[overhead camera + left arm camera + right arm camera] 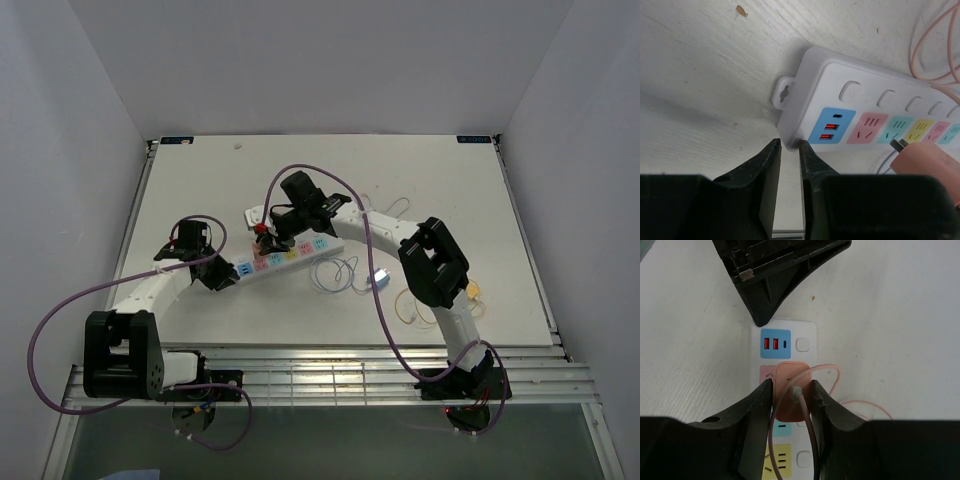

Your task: Insert the plug

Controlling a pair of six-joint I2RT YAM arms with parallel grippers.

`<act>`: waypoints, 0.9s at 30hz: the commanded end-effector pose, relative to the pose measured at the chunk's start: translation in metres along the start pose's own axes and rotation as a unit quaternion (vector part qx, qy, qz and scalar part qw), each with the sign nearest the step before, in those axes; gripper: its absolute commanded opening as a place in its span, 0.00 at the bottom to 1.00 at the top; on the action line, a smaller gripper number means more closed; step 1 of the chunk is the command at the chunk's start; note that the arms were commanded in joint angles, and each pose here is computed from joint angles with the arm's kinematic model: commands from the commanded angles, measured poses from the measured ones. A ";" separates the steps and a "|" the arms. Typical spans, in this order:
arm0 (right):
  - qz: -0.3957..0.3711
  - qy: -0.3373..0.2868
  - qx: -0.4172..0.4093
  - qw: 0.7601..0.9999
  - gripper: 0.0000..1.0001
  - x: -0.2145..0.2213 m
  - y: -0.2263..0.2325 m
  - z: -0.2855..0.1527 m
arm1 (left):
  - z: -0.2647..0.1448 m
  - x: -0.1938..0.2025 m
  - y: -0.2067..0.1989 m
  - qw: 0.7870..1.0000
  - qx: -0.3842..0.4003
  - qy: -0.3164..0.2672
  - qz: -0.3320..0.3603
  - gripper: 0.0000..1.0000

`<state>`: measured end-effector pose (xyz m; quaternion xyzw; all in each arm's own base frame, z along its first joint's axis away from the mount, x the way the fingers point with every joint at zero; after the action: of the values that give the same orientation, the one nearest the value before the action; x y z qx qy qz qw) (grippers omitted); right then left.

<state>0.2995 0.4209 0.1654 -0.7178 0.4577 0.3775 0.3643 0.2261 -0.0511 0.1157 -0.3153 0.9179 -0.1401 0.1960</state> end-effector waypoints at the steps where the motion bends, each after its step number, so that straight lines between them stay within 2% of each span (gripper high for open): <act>1: -0.055 -0.028 -0.011 0.998 0.08 -0.017 -0.010 0.008 | -0.001 -0.004 0.001 1.000 -0.002 -0.014 -0.002 0.32; 12: -0.067 -0.014 -0.035 0.997 0.08 -0.012 -0.005 0.020 | -0.002 -0.003 0.002 1.000 -0.007 -0.014 -0.002 0.32; 27: -0.075 0.012 -0.023 0.997 0.08 0.004 -0.008 0.025 | -0.003 -0.002 0.003 1.000 -0.009 -0.012 0.000 0.32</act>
<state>0.2987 0.4375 0.1448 -0.7579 0.4115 0.3629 0.3529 0.2260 -0.0509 0.1159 -0.3171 0.9174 -0.1387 0.1965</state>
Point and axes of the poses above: each gripper's point midway between its finger pads, its own z axis out along the fingers, its own y axis along the line the jaws close on, x = y × z, the point moved 8 cm from there along -z, back along the fingers, and after that the axes turned 6 degrees about z, right-handed, at the moved point
